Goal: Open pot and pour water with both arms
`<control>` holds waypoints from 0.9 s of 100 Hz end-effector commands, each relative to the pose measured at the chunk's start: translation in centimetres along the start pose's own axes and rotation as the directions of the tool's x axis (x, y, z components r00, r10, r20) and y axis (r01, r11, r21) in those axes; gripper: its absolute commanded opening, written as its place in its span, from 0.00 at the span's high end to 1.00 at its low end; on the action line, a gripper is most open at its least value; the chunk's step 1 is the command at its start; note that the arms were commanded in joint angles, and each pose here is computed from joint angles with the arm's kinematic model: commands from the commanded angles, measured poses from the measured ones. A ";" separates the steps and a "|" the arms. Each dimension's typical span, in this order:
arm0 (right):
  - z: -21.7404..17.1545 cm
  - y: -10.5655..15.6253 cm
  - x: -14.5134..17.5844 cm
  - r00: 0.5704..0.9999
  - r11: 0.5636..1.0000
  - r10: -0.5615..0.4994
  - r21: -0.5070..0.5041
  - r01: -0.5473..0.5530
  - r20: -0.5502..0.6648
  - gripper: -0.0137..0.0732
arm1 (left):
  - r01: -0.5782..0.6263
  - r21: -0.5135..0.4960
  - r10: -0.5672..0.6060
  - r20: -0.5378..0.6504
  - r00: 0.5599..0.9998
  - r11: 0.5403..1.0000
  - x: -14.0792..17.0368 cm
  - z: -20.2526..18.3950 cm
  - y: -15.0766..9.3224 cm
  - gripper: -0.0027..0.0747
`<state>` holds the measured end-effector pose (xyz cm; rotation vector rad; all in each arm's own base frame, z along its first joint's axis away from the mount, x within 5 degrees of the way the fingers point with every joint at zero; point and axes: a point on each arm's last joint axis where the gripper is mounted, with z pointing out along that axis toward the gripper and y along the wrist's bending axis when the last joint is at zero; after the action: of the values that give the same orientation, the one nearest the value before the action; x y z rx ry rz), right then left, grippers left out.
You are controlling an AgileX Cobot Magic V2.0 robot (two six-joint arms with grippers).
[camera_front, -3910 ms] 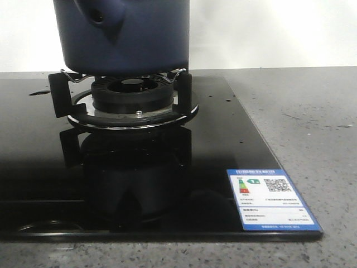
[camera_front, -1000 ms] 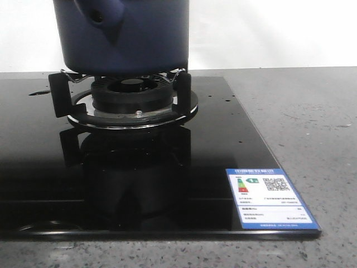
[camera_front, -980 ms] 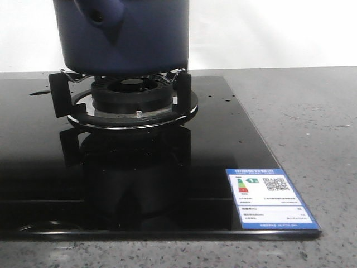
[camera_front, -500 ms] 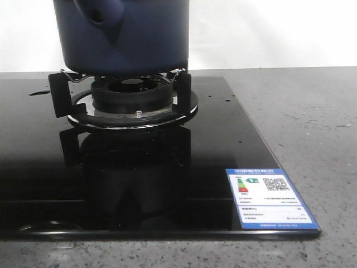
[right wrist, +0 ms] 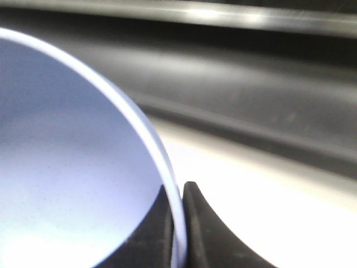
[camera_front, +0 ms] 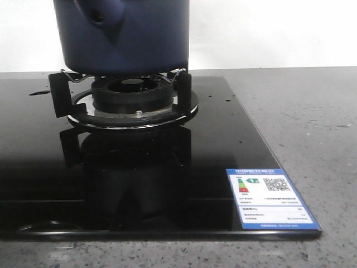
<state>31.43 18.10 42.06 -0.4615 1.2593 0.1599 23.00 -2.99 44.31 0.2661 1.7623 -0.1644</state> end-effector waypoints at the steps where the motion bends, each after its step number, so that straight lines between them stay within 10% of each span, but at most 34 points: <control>1: -1.6 -2.8 -5.0 0.999 1.000 -0.021 0.007 0.021 0.029 0.89 | 0.025 -0.040 -0.019 0.143 0.990 0.999 -2.2 -1.2 0.2 0.44; 21: -3.2 -7.3 -7.5 0.962 0.997 -0.036 -0.074 0.016 -0.272 0.89 | 0.025 -0.040 -0.019 0.143 0.990 0.999 -2.2 -1.2 0.2 0.44; 35: -4.8 -10.4 -7.4 0.861 0.997 0.027 -0.048 -0.059 -0.508 0.89 | 0.025 -0.040 -0.019 0.143 0.990 0.999 -2.2 -1.2 0.2 0.44; 61: -7.1 -15.0 -1.1 0.451 0.963 0.271 0.230 -0.144 -0.850 0.89 | 0.030 -0.038 -0.024 0.144 0.989 0.999 -2.2 -1.2 0.2 0.44; 90: -6.9 -16.3 6.5 0.194 0.927 0.360 0.326 -0.186 -0.913 0.89 | 0.032 -0.036 -0.027 0.145 0.989 0.999 -2.2 -1.2 0.2 0.44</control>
<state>33.83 0.16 38.12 -0.1731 2.6601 0.0511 23.00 -3.01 44.32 0.2640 1.7616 -0.1679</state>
